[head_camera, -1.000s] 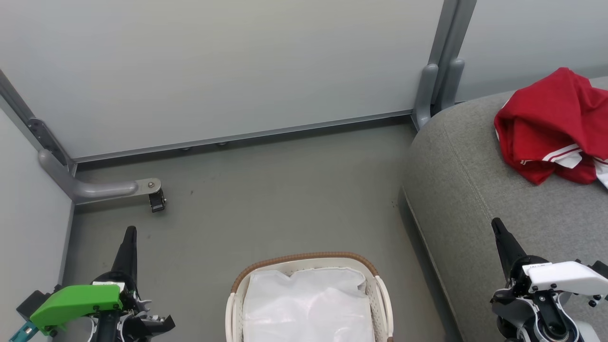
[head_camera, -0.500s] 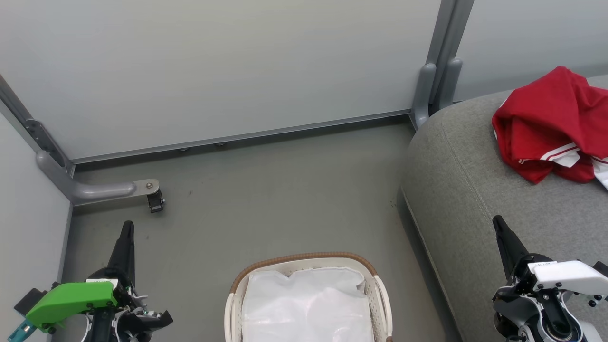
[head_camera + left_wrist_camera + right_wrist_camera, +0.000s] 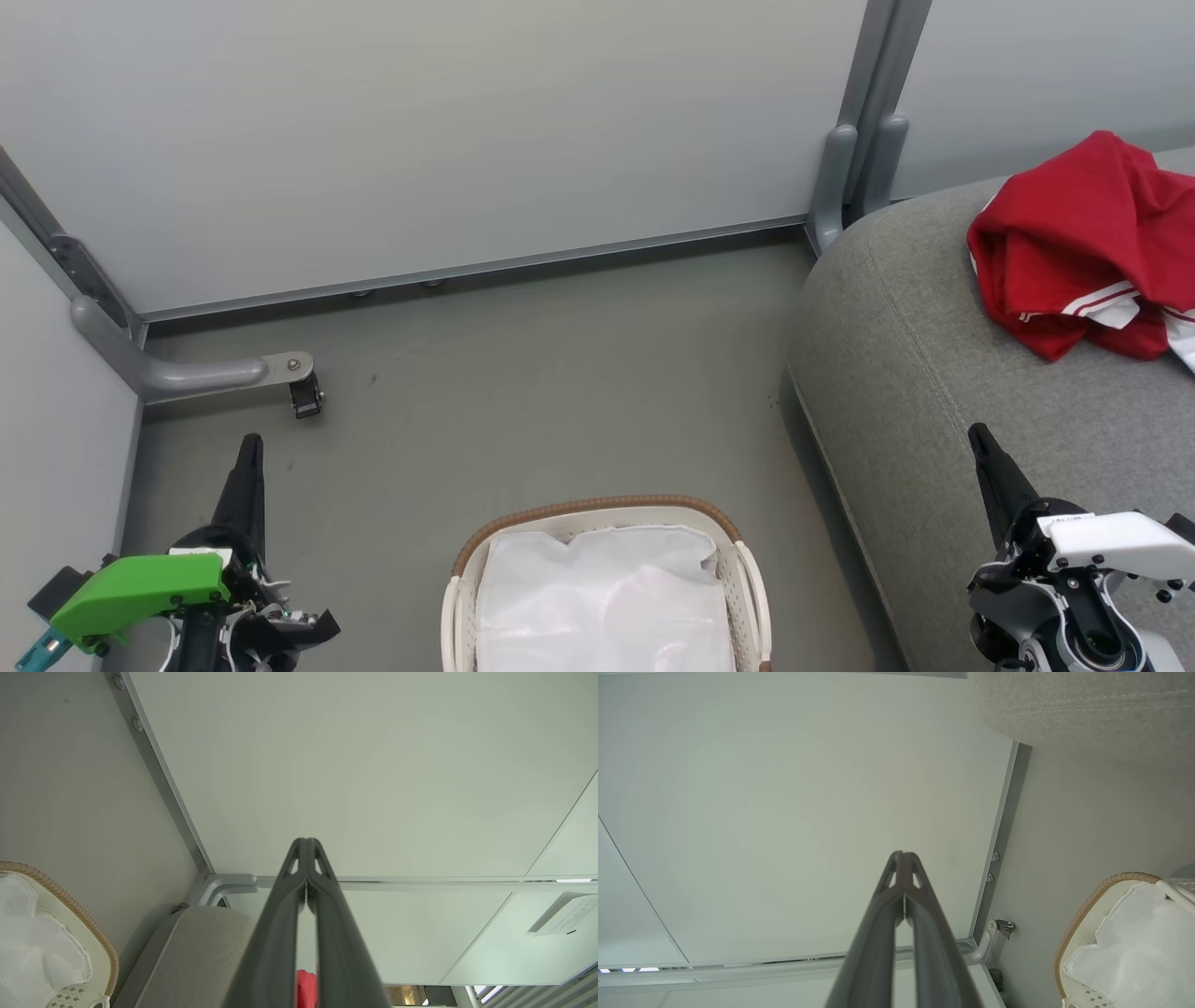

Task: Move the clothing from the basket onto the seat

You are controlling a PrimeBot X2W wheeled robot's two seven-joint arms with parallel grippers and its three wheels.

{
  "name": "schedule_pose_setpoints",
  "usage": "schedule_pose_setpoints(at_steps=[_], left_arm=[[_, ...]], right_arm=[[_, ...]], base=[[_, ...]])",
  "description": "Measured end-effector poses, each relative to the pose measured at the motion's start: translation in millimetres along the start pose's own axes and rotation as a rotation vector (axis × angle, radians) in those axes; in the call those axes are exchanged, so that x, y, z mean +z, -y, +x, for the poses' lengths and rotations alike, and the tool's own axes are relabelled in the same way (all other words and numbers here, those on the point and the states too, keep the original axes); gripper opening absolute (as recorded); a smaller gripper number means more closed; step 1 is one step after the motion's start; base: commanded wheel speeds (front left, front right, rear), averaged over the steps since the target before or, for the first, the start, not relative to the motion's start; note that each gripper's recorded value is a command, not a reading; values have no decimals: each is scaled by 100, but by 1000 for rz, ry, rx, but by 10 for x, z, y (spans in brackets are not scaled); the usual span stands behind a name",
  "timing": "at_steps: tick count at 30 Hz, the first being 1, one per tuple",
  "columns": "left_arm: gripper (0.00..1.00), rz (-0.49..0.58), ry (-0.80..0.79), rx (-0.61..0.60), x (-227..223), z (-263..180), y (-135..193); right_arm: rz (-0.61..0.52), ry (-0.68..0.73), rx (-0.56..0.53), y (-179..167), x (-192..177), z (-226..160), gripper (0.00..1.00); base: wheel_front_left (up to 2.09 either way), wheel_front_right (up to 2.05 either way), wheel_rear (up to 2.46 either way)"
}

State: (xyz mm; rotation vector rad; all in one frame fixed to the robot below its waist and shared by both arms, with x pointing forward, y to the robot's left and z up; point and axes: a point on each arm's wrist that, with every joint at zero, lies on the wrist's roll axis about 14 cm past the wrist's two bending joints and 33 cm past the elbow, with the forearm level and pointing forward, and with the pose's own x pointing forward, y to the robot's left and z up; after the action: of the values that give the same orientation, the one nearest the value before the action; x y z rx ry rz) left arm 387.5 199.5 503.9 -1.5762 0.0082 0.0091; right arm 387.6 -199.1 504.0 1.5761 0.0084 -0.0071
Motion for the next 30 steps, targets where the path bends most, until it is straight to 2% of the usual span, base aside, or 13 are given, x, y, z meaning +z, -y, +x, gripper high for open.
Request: schedule_pose_setpoints(at_steps=[30], left_arm=[[0,0,0,0,0,0,1]], right_arm=[[0,0,0,0,0,0,0]], base=[[0,0,0]])
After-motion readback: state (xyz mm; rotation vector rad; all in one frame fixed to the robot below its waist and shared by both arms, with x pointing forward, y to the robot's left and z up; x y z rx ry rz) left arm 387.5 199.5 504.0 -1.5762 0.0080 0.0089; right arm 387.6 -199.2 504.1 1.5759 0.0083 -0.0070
